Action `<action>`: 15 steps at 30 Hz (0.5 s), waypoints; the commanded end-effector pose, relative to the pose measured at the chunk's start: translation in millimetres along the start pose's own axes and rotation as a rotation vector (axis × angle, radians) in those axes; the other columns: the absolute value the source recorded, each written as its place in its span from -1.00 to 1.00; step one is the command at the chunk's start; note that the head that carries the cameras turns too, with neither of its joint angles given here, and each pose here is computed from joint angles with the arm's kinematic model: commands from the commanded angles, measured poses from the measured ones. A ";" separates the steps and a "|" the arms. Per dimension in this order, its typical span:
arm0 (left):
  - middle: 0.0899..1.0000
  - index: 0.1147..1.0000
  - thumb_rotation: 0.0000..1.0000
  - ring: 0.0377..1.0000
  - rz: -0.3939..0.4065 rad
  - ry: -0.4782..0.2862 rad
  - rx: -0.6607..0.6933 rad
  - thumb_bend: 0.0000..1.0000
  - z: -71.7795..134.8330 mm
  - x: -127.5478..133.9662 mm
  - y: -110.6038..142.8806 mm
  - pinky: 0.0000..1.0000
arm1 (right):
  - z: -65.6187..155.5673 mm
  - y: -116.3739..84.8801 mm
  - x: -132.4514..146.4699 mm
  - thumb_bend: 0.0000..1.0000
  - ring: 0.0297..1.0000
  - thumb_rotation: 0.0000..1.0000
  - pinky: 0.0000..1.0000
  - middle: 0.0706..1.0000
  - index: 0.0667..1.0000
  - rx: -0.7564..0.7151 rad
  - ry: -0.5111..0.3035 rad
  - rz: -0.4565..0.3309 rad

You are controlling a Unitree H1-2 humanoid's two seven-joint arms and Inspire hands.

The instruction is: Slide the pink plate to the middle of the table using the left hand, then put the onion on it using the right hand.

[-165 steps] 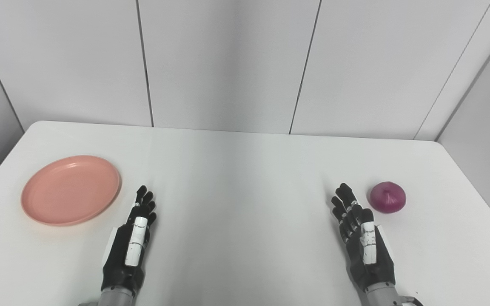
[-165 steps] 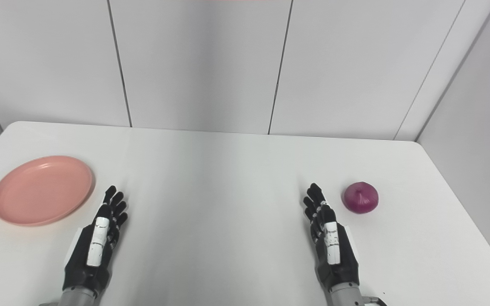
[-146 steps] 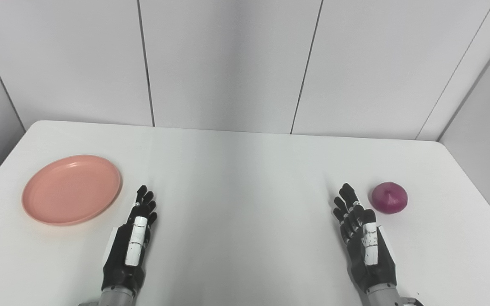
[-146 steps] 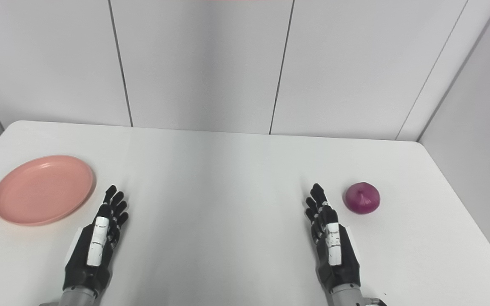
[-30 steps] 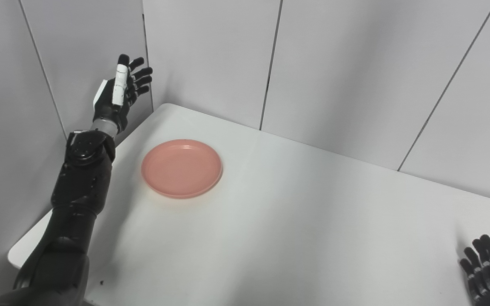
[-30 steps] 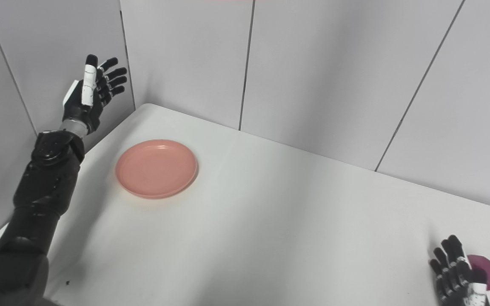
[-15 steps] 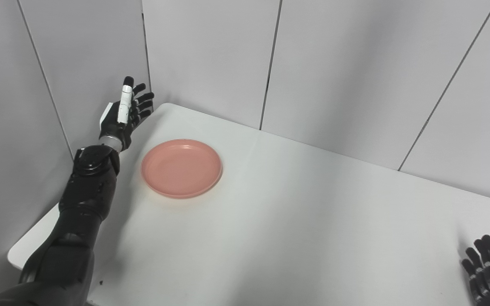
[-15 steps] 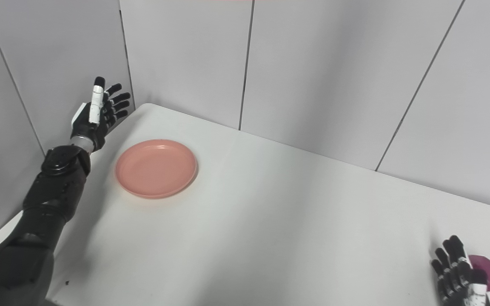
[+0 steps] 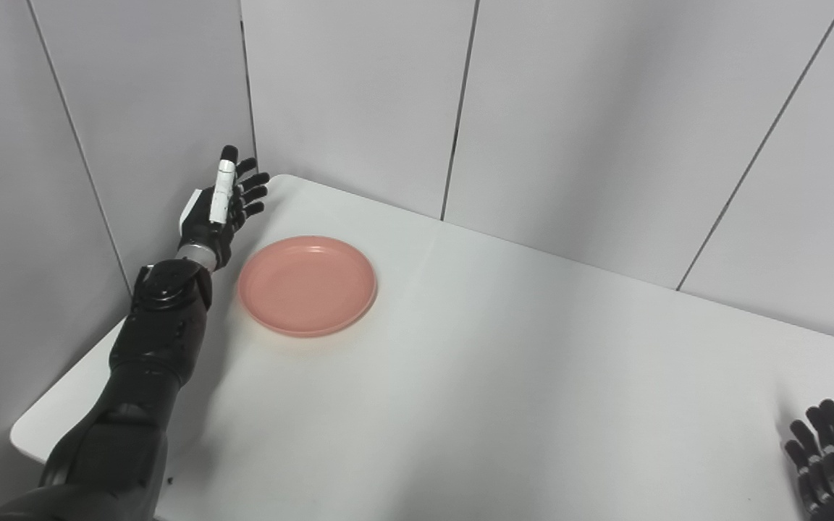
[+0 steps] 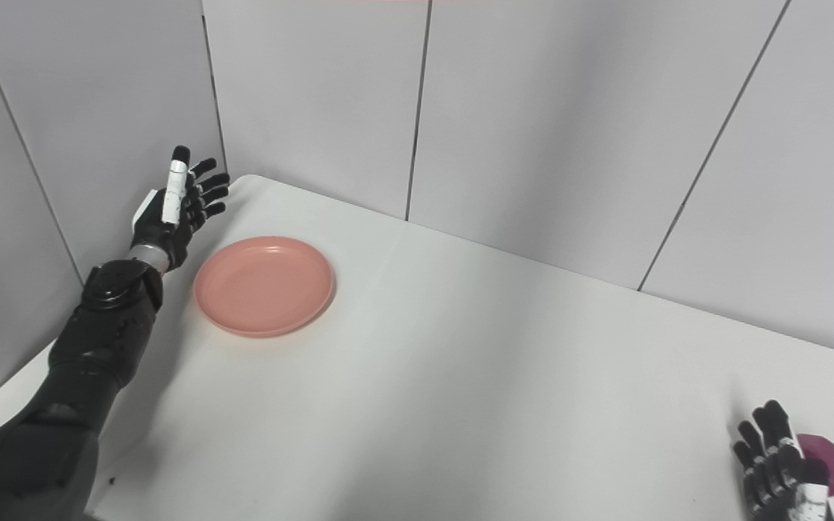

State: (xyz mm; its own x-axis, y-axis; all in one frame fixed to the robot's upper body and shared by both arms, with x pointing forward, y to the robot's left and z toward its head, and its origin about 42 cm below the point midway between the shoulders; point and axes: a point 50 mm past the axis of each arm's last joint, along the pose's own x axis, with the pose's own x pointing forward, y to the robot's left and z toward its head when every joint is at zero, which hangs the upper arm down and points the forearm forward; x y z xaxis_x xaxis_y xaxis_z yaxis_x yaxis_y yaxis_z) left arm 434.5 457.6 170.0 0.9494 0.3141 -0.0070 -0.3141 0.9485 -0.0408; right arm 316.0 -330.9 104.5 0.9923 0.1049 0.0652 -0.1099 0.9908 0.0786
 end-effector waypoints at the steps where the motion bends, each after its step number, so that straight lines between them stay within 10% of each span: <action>1: 0.62 0.69 1.00 0.71 0.007 -0.077 0.017 0.89 22.0 5.3 4.1 0.73 | -62.7 17.7 -52.4 0.63 0.98 1.00 1.00 0.99 1.00 0.127 0.176 -0.056; 15: 0.61 0.67 1.00 0.70 0.029 -0.076 0.043 0.94 19.0 -0.5 14.6 0.68 | -63.3 10.3 -53.6 0.65 0.95 1.00 1.00 0.97 0.99 0.123 0.181 -0.056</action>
State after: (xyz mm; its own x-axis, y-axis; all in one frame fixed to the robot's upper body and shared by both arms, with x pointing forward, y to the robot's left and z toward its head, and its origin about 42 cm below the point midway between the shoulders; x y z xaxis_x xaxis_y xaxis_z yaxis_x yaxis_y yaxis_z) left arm 417.4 461.1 151.4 0.9387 0.3423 -0.0397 -0.3433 0.9390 -0.0192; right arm 314.7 -333.4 104.3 0.9928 0.0981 0.0684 -0.1043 0.9901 0.0938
